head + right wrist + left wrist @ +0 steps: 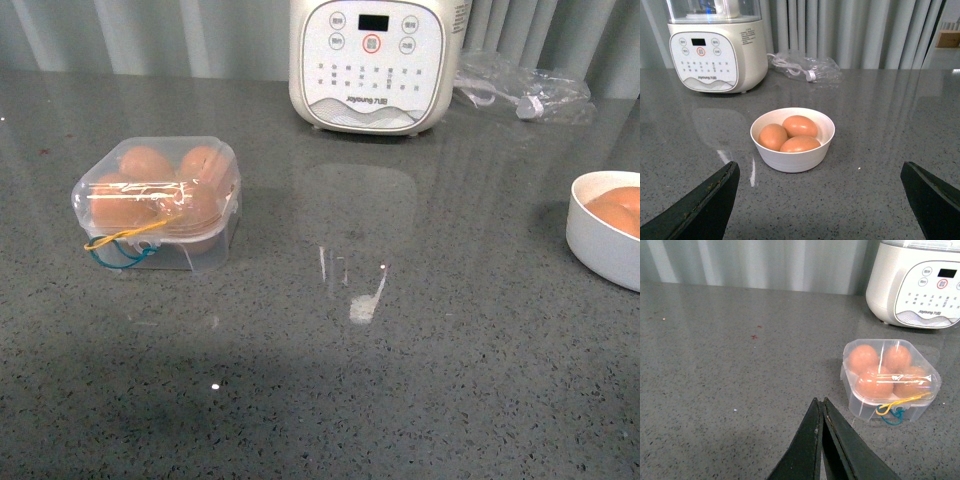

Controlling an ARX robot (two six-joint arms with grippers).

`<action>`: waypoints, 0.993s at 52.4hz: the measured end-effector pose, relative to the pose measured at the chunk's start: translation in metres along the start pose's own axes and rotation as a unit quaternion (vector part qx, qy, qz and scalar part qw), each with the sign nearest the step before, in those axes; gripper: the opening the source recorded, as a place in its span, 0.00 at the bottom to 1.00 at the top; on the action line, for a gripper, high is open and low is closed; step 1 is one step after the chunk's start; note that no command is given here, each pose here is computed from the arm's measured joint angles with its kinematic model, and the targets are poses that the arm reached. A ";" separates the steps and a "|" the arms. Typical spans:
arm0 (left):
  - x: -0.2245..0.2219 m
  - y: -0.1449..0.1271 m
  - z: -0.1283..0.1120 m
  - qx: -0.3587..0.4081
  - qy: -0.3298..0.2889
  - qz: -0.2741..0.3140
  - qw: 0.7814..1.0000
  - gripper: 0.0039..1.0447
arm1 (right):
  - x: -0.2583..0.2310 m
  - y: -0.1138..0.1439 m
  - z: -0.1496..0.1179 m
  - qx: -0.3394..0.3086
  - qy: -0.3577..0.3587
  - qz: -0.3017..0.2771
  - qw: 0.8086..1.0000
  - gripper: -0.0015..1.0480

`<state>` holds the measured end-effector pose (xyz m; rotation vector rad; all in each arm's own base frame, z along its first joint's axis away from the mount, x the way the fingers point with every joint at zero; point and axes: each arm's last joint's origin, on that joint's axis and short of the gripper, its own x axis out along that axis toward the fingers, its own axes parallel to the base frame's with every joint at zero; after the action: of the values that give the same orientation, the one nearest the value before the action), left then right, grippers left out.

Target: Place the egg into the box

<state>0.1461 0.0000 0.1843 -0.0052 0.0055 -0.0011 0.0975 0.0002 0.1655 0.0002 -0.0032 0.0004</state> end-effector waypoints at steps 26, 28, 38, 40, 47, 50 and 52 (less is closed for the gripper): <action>-0.020 0.000 -0.009 0.000 -0.016 0.001 1.000 0.03 | 0.000 0.000 0.000 0.000 0.000 0.000 1.000 0.93; -0.022 0.000 -0.009 0.000 -0.017 0.001 1.000 0.03 | 0.000 0.000 0.000 0.000 0.000 0.000 1.000 0.93; -0.028 0.000 -0.008 0.000 -0.018 0.001 1.000 0.03 | 0.000 0.000 0.000 0.000 0.000 0.000 1.000 0.93; -0.029 0.000 -0.008 0.000 -0.018 0.001 1.000 0.03 | 0.000 0.000 0.000 0.000 0.000 0.000 1.000 0.93; -0.032 0.000 -0.008 0.000 -0.019 0.001 1.000 0.03 | 0.000 0.000 0.000 0.000 0.000 0.000 1.000 0.93; -0.034 0.000 -0.008 0.000 -0.018 0.001 1.000 0.03 | 0.000 0.000 0.000 0.000 0.000 0.000 1.000 0.93; -0.034 0.000 -0.008 0.000 -0.018 0.001 1.000 0.03 | 0.000 0.000 0.000 0.000 0.000 0.000 1.000 0.93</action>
<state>0.1116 0.0001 0.1761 -0.0048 -0.0311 0.0015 0.0975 0.0002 0.1655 0.0002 -0.0032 0.0008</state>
